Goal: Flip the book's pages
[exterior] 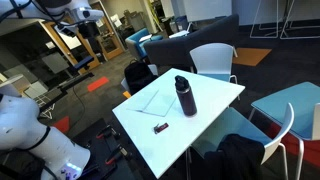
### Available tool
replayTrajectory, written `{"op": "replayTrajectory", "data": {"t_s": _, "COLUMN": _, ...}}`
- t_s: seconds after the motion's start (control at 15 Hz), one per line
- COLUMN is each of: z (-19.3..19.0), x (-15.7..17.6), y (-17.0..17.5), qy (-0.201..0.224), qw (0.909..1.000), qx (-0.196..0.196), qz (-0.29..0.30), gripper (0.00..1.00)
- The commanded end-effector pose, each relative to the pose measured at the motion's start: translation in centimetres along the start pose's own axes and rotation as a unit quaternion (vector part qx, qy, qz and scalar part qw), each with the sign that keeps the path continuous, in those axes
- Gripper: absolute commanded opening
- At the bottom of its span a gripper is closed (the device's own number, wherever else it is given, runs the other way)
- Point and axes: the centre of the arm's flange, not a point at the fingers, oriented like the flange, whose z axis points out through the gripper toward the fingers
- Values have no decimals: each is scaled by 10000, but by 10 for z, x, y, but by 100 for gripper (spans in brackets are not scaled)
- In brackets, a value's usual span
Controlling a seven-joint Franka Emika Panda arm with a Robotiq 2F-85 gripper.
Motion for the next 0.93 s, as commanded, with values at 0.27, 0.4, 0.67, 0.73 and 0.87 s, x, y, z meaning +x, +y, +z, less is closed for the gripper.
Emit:
{"op": "replayTrajectory", "data": {"t_s": 0.27, "z": 0, "x": 0, "y": 0, "qy": 1, "qw": 10000, "qx": 0, "qz": 0, "gripper": 100}}
{"op": "replayTrajectory", "data": {"t_s": 0.4, "z": 0, "x": 0, "y": 0, "qy": 1, "qw": 10000, "qx": 0, "qz": 0, "gripper": 100}}
{"op": "replayTrajectory", "data": {"t_s": 0.67, "z": 15, "x": 18, "y": -22, "qy": 38, "qw": 9999, "qx": 17, "qz": -150, "gripper": 100}}
{"op": "replayTrajectory", "data": {"t_s": 0.73, "z": 22, "x": 22, "y": -36, "qy": 93, "qw": 9996, "qx": 2, "qz": -260, "gripper": 100}}
{"op": "replayTrajectory", "data": {"t_s": 0.87, "z": 38, "x": 29, "y": -68, "qy": 164, "qw": 9983, "qx": -64, "qz": -557, "gripper": 100}}
